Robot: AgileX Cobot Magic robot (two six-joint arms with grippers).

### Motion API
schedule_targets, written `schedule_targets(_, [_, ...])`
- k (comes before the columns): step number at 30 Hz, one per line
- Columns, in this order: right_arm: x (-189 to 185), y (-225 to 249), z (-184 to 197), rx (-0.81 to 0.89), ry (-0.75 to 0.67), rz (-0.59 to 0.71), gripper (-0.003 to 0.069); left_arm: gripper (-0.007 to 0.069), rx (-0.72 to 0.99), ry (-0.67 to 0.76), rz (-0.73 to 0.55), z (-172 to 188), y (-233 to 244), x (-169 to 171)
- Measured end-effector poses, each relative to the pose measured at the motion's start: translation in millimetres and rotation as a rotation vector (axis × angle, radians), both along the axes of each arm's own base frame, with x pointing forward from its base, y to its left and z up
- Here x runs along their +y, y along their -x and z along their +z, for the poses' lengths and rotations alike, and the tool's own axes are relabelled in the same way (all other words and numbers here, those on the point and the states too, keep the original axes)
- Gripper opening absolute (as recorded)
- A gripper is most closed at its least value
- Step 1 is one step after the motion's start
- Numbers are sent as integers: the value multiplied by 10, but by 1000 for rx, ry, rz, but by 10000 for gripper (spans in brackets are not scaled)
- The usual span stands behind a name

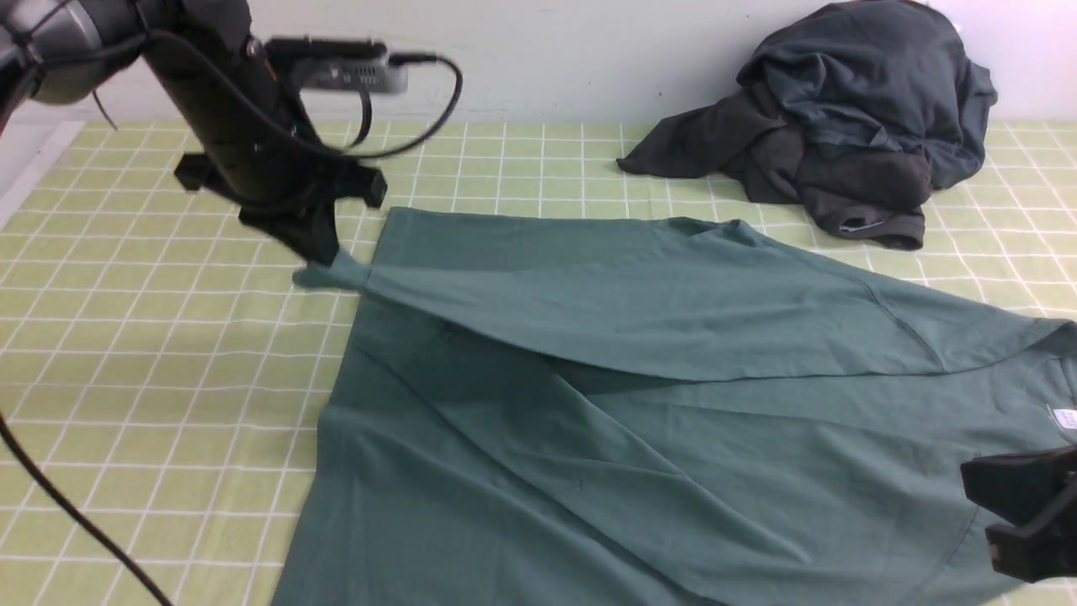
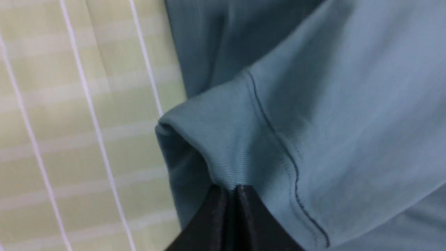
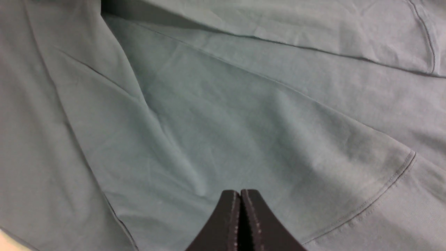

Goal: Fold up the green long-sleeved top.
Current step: Use the left arm to drag and drop the cuff onto the cuff closest to the left arm, then use both arms simultaneously to clamp the lower edge of the clothing fabric

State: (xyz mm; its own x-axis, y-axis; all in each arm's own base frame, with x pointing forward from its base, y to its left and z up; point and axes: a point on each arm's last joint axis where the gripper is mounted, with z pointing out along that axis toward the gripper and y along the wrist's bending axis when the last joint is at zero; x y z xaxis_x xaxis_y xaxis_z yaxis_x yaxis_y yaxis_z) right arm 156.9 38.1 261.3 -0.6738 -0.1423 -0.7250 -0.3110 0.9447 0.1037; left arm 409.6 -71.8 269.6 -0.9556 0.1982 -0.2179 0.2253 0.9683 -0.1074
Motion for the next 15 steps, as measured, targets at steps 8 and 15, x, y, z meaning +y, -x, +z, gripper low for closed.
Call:
schedule_targets(8, [16, 0, 7, 4, -35, -9, -13, 185, 166, -96, -16, -444, 265, 97])
schedule_targets(15, [24, 16, -5, 26, -40, 0, -13, 379, 149, -76, -133, -244, 836, -129])
